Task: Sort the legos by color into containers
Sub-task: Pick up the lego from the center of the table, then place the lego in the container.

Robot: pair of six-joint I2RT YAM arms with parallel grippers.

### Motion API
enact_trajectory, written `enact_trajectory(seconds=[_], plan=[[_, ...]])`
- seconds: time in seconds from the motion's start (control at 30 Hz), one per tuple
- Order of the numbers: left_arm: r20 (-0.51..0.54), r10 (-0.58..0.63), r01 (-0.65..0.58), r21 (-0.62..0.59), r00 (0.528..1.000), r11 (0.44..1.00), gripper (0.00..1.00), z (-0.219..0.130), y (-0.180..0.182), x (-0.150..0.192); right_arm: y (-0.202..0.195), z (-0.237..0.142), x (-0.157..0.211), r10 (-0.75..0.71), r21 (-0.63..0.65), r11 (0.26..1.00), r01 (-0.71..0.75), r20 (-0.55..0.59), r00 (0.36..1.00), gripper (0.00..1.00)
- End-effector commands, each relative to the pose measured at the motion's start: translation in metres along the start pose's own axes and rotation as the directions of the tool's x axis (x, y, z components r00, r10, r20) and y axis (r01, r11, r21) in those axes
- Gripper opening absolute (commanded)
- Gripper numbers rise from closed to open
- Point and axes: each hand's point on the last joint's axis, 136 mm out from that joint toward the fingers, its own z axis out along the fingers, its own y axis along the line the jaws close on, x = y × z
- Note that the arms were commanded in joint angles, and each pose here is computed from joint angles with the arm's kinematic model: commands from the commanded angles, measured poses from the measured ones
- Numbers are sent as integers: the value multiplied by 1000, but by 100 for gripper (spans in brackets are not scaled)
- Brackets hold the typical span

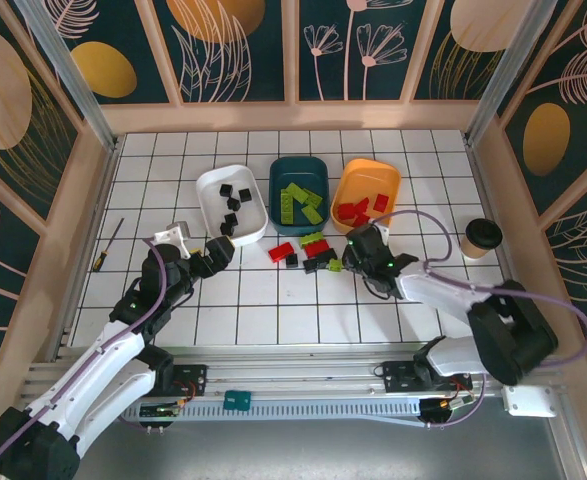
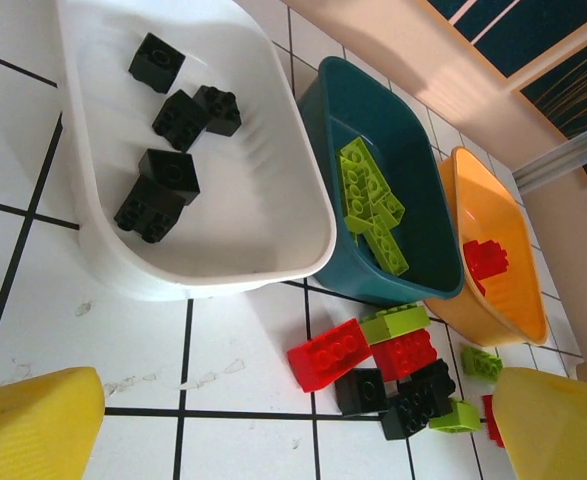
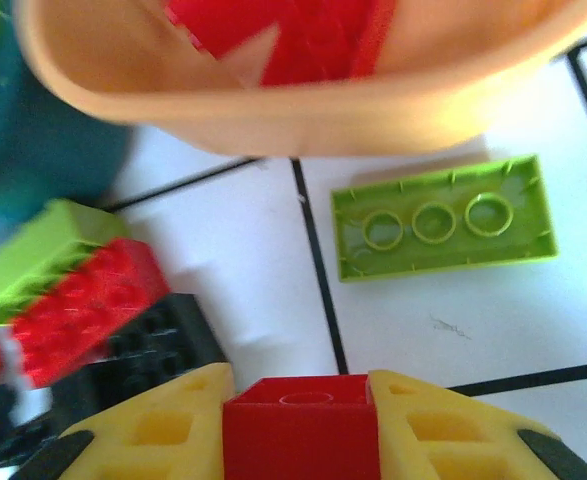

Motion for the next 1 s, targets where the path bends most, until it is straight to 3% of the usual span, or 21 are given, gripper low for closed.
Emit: enact_trajectory(seconds=[0.0, 0.17, 0.3, 0.5, 0.57, 0.67, 0.73, 0.83, 0.97], plan=[[-34, 9, -9, 5, 999, 1000, 99, 1, 3, 10, 8, -32, -26, -21, -39, 999, 24, 77, 997, 22], [-39, 2, -2, 5, 999, 1000, 99, 3, 5, 12, 23, -47, -85, 2, -73, 997, 12, 183, 983, 22], [-53, 1, -1, -5, 999, 1000, 99, 5, 7, 15, 14, -16, -124, 29, -20, 999, -25, 228, 973, 23], [-105, 22, -22, 6, 994, 1000, 99, 9, 5, 23, 5, 45, -146, -6, 78, 997, -8, 188, 982, 24], [-120, 33, -33, 2, 992, 999, 98, 9, 5, 26, 4, 59, -149, -19, 107, 994, 1, 168, 986, 32], [-138, 49, -50, -3, 989, 999, 97, 9, 5, 32, 6, 61, -156, -26, 122, 992, 5, 168, 986, 59], [-148, 54, -55, 0, 987, 999, 95, 9, 4, 36, 13, 51, -159, -25, 102, 995, 6, 185, 982, 69], [-154, 51, -51, 0, 987, 999, 96, 10, 5, 40, 32, 26, -149, -54, 54, 998, 43, 209, 976, 75], [-145, 44, -45, -2, 988, 999, 99, 9, 9, 42, 53, 5, -94, -118, -7, 993, 121, 167, 979, 79]])
